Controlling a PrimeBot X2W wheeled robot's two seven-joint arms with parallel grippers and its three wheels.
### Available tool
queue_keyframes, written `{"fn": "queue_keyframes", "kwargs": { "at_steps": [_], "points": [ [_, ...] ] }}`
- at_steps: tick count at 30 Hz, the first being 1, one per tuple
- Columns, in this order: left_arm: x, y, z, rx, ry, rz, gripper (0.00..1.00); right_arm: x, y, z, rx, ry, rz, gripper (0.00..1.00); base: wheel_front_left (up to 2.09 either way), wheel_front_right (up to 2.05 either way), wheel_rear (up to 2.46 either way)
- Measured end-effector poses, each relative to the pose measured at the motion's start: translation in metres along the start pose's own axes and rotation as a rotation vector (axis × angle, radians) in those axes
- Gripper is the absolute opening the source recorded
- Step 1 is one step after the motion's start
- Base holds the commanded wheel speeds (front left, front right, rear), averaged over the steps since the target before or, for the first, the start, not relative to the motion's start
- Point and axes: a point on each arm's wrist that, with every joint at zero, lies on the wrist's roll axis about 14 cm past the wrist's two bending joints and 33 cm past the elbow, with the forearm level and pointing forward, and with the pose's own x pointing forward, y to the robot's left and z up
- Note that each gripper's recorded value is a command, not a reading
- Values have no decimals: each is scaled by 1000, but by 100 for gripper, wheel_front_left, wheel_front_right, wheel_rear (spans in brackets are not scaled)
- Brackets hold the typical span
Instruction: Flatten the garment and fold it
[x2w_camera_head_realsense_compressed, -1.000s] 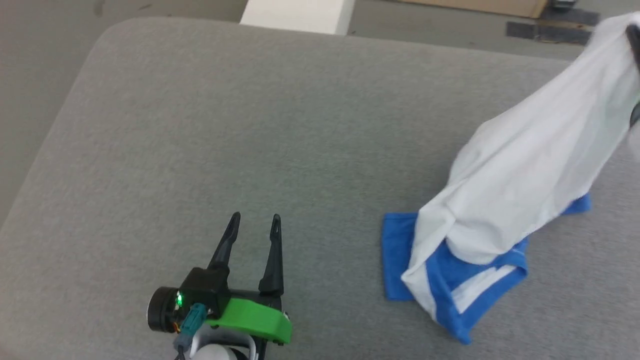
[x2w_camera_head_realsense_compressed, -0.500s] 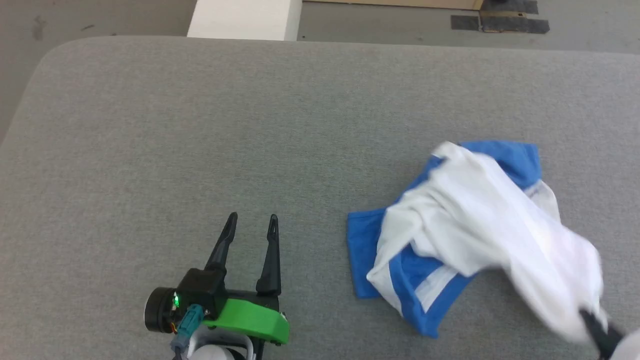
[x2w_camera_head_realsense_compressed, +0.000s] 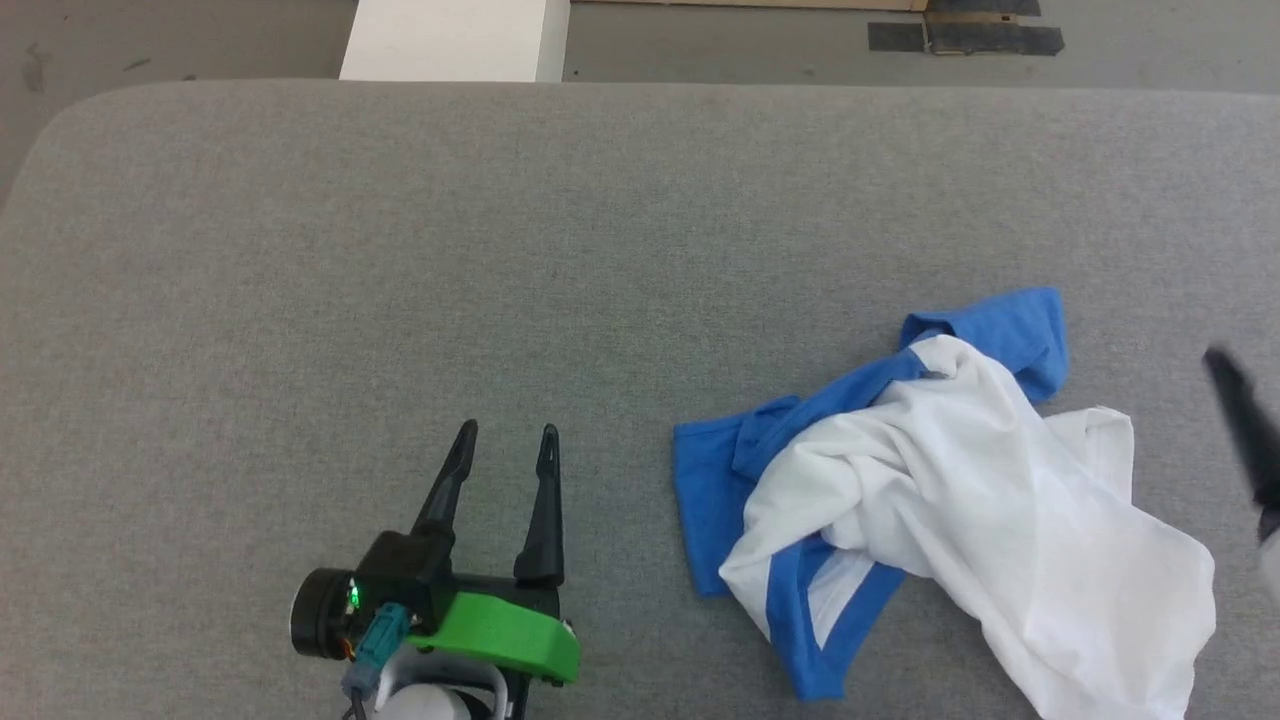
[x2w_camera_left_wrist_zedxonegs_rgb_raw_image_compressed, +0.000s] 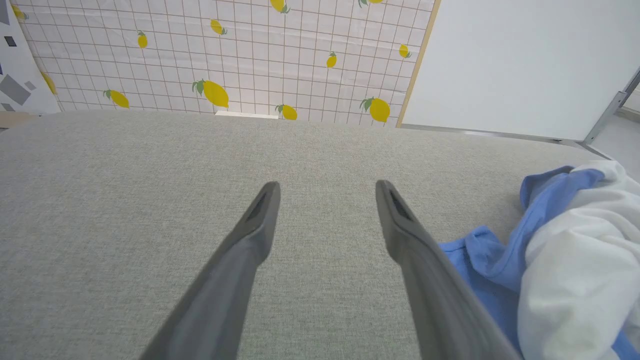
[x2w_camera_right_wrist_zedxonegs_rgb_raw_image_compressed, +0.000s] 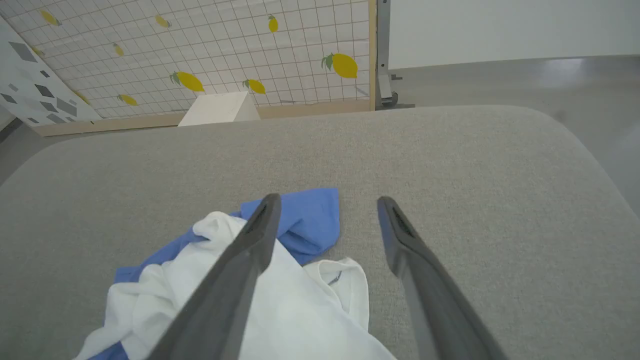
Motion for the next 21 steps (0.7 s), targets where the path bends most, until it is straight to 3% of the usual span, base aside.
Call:
{"fn": "queue_keyframes", "kwargs": {
  "at_steps": [3, 7, 14, 21],
  "points": [
    [3, 0, -2, -1, 4, 0, 100, 23, 6, 25, -23, -37, 20, 100, 0, 0, 0],
    [9, 3, -4, 2, 7, 6, 100, 62, 16, 18, -69, 59, 53, 100, 0, 0, 0],
    [14, 14, -13, -1, 32, 45, 100, 125, 22, -48, -136, 363, 40, 100, 0, 0, 0],
    [8, 35, -20, 9, 59, 123, 100, 147, 23, -121, -168, 660, 22, 100, 0, 0, 0]
  ]
}}
